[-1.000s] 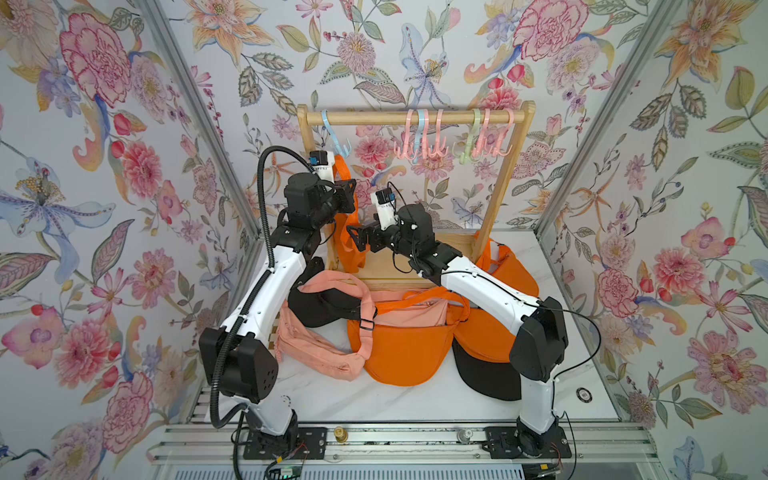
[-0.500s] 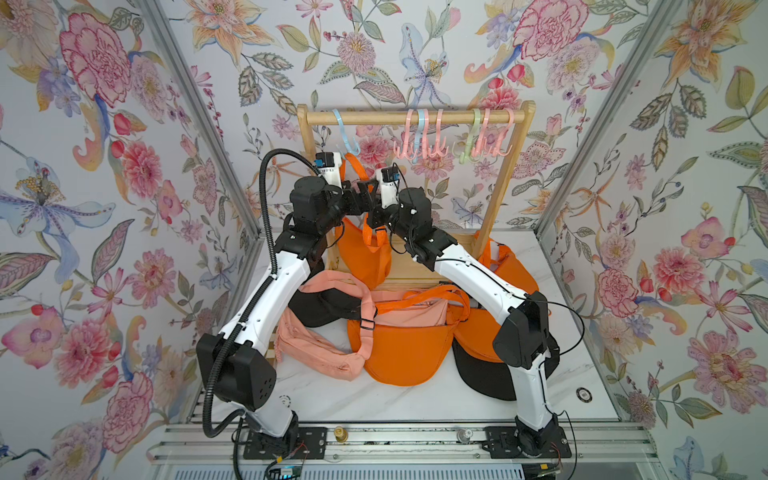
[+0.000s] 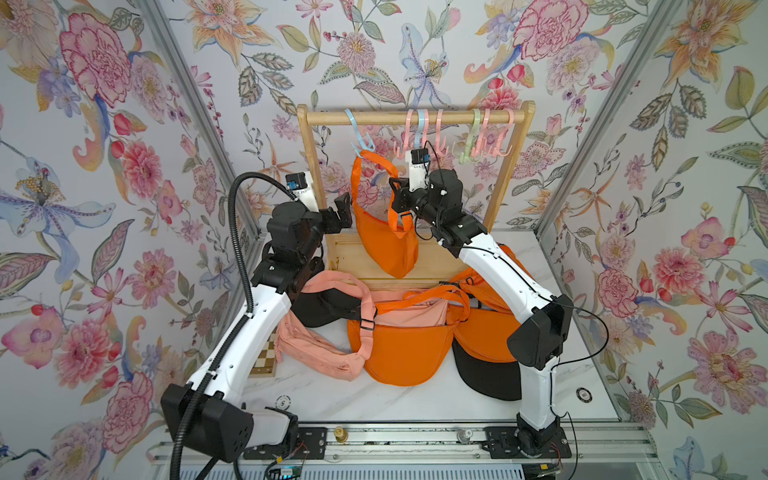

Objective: Take the bag off the hook
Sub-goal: Pick up the bag from the hook.

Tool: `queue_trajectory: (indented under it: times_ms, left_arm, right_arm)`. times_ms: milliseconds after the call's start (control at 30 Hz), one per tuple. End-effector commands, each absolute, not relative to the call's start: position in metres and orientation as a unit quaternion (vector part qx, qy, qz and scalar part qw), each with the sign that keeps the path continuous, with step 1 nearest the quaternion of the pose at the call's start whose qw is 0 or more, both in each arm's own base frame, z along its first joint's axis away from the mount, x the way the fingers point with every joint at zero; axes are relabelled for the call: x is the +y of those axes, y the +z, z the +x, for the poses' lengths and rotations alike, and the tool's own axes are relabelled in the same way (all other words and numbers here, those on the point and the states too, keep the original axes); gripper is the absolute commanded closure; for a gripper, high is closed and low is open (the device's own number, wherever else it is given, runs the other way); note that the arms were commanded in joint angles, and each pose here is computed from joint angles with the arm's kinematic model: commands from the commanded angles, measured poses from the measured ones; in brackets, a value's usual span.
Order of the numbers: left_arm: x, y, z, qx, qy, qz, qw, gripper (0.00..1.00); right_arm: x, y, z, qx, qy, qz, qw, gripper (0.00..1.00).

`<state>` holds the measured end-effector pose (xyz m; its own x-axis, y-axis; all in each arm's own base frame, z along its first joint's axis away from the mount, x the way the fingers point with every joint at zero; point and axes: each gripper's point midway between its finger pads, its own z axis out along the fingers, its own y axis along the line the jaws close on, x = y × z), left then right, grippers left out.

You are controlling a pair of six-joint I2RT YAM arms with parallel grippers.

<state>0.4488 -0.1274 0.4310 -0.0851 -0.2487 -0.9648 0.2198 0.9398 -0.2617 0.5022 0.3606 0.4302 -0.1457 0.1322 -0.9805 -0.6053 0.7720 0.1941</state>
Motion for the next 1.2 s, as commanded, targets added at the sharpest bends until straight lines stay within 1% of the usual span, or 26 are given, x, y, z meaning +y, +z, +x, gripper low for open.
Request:
queue_trajectory:
  times_ms: [0,67,200,300,367,400,433,467,500,533,567,600,667,700,733,900,1167]
  left_arm:
    - [-0.138,0.398,0.487,0.746,-0.140,0.021,0.651,0.00]
    - [-0.143,0.386,0.507,0.754,-0.133,0.030,0.643,0.00]
    - [-0.155,0.394,0.528,0.736,-0.145,0.048,0.660,0.00]
    - [-0.167,0.395,0.543,0.731,-0.162,0.060,0.660,0.00]
    - [-0.169,0.397,0.554,0.728,-0.159,0.061,0.665,0.00]
    - [-0.170,0.400,0.558,0.725,-0.155,0.062,0.668,0.01]
    - [-0.172,0.402,0.564,0.722,-0.153,0.065,0.672,0.06]
    - [-0.173,0.407,0.568,0.719,-0.153,0.066,0.675,0.13]
    - [-0.176,0.409,0.573,0.716,-0.156,0.068,0.677,0.29]
    - [-0.178,0.414,0.576,0.713,-0.161,0.067,0.679,0.51]
    - [-0.180,0.417,0.579,0.711,-0.167,0.068,0.679,0.66]
    - [-0.182,0.420,0.581,0.711,-0.172,0.067,0.679,0.76]
    - [-0.187,0.426,0.581,0.710,-0.184,0.069,0.677,0.87]
    - [-0.189,0.430,0.579,0.708,-0.188,0.070,0.678,0.97]
    - [-0.190,0.432,0.577,0.707,-0.187,0.070,0.678,1.00]
    - [-0.190,0.450,0.562,0.704,-0.183,0.069,0.683,1.00]
    - [-0.185,0.501,0.542,0.682,-0.180,0.063,0.706,1.00]
  right_arm:
    - [0.359,0.461,0.480,0.683,0.319,-0.178,0.632,1.00]
    - [0.358,0.461,0.480,0.685,0.320,-0.177,0.630,1.00]
    - [0.354,0.461,0.479,0.688,0.317,-0.177,0.629,1.00]
    - [0.349,0.462,0.480,0.689,0.313,-0.175,0.630,1.00]
    - [0.347,0.462,0.480,0.689,0.312,-0.174,0.630,1.00]
    - [0.346,0.463,0.479,0.689,0.313,-0.174,0.631,1.00]
    - [0.345,0.463,0.478,0.689,0.313,-0.176,0.630,1.00]
    - [0.345,0.463,0.477,0.689,0.313,-0.176,0.629,1.00]
    - [0.345,0.463,0.476,0.689,0.314,-0.176,0.630,1.00]
    - [0.344,0.463,0.477,0.689,0.313,-0.176,0.629,1.00]
    - [0.343,0.464,0.476,0.689,0.313,-0.176,0.630,1.00]
    - [0.343,0.465,0.476,0.688,0.313,-0.177,0.630,1.00]
    - [0.344,0.466,0.476,0.686,0.315,-0.176,0.631,1.00]
    - [0.344,0.470,0.475,0.684,0.316,-0.176,0.634,1.00]
    - [0.345,0.472,0.475,0.682,0.320,-0.176,0.634,1.00]
    - [0.355,0.499,0.469,0.654,0.340,-0.182,0.651,1.00]
    - [0.383,0.544,0.453,0.588,0.382,-0.211,0.681,1.00]
